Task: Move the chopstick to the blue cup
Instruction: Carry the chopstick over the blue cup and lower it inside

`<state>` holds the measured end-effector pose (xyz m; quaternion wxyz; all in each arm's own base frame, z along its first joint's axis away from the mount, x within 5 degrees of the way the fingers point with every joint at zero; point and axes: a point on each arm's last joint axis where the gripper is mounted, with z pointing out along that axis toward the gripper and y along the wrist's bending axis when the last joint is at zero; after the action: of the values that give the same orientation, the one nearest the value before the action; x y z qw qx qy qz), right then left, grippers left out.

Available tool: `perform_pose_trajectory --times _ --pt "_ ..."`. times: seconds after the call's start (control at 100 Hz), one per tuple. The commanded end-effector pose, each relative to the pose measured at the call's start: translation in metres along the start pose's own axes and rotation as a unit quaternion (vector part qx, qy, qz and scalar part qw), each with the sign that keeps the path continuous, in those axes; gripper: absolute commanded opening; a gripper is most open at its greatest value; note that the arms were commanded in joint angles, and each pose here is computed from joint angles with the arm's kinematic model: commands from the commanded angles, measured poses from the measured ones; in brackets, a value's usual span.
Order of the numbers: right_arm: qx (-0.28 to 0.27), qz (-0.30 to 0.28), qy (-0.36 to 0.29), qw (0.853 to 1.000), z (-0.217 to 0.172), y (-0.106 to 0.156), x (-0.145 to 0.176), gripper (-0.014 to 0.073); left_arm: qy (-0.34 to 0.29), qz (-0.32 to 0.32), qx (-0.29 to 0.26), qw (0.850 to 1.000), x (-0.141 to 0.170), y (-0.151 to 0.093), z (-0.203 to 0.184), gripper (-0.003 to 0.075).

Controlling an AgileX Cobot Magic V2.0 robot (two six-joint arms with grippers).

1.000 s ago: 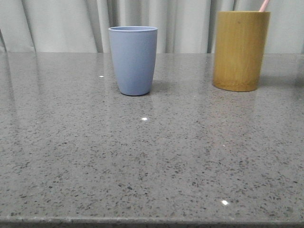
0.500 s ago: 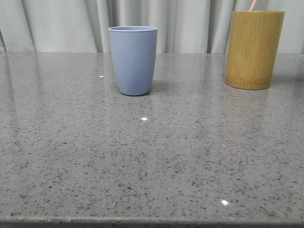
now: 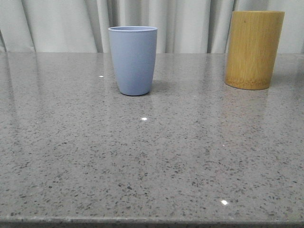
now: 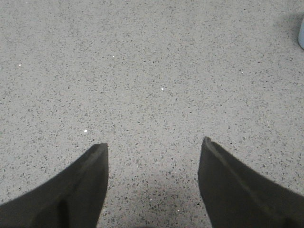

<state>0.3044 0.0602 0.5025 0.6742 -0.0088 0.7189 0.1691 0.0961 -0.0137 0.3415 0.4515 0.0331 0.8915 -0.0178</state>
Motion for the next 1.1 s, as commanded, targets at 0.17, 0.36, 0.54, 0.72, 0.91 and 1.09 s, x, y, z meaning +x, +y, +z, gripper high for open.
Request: perform_pose_trajectory --times 0.17,0.36,0.54,0.72,0.91,1.09 --pt "-0.086 0.041 -0.020 0.995 -0.003 0.046 -0.005 -0.0068 -0.046 -0.006 0.009 0.999 -0.012 -0.001 -0.006 0.0407" --pt "-0.137 0.035 0.013 0.990 0.020 0.084 0.024 -0.0068 -0.046 -0.006 0.009 0.999 -0.012 -0.001 -0.006 0.0407" --pt "-0.156 0.026 0.038 0.987 0.044 0.104 0.052 -0.0068 -0.046 -0.006 0.009 0.999 -0.012 -0.001 -0.006 0.0407" --pt "-0.151 0.024 0.060 0.986 0.059 0.105 0.070 -0.0066 -0.046 -0.006 0.009 0.999 -0.012 -0.001 -0.006 0.0407" --pt "-0.150 0.021 0.082 0.985 0.064 0.105 0.078 0.0113 -0.046 -0.006 0.009 0.999 -0.012 -0.001 -0.006 0.0407" --pt "-0.151 0.020 0.088 0.985 0.063 0.105 0.079 0.0418 -0.046 -0.006 0.009 0.999 -0.012 -0.001 -0.006 0.0407"
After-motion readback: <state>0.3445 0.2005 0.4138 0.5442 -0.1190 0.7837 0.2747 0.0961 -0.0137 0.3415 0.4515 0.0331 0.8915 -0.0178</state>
